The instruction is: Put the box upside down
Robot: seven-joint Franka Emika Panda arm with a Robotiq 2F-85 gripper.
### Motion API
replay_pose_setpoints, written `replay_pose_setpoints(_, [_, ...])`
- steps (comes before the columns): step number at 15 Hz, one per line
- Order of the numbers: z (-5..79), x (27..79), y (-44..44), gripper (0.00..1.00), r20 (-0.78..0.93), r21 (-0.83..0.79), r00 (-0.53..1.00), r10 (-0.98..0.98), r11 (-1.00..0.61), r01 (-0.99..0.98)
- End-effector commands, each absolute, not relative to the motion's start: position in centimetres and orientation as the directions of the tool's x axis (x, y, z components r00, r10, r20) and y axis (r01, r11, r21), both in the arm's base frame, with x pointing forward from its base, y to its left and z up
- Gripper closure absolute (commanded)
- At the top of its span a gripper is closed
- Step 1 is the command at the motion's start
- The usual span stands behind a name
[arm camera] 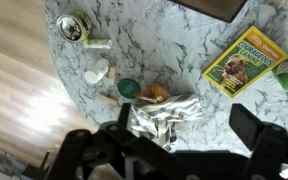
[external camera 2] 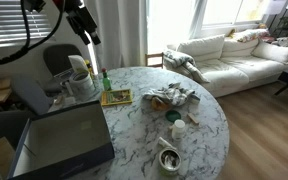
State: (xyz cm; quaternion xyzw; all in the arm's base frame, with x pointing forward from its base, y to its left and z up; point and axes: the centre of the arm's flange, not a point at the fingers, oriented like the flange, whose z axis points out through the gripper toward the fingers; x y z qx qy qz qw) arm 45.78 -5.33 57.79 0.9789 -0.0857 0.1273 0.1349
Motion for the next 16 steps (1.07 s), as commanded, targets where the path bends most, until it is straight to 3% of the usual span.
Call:
replay_pose_setpoints(1, [57.8, 45.8, -5.3, 0.00, 0.272, 0.242, 0.953, -0.133, -0.949, -0.202])
replay_pose_setpoints(12, [57.8, 45.8, -5.3, 0.00, 0.272, 0.242, 0.953, -0.133, -0.949, -0.202])
replay_pose_setpoints(16, [53.5, 46.0, -9.1, 0.00, 0.091, 0.210, 0.970, -0.225, -0.948, -0.240])
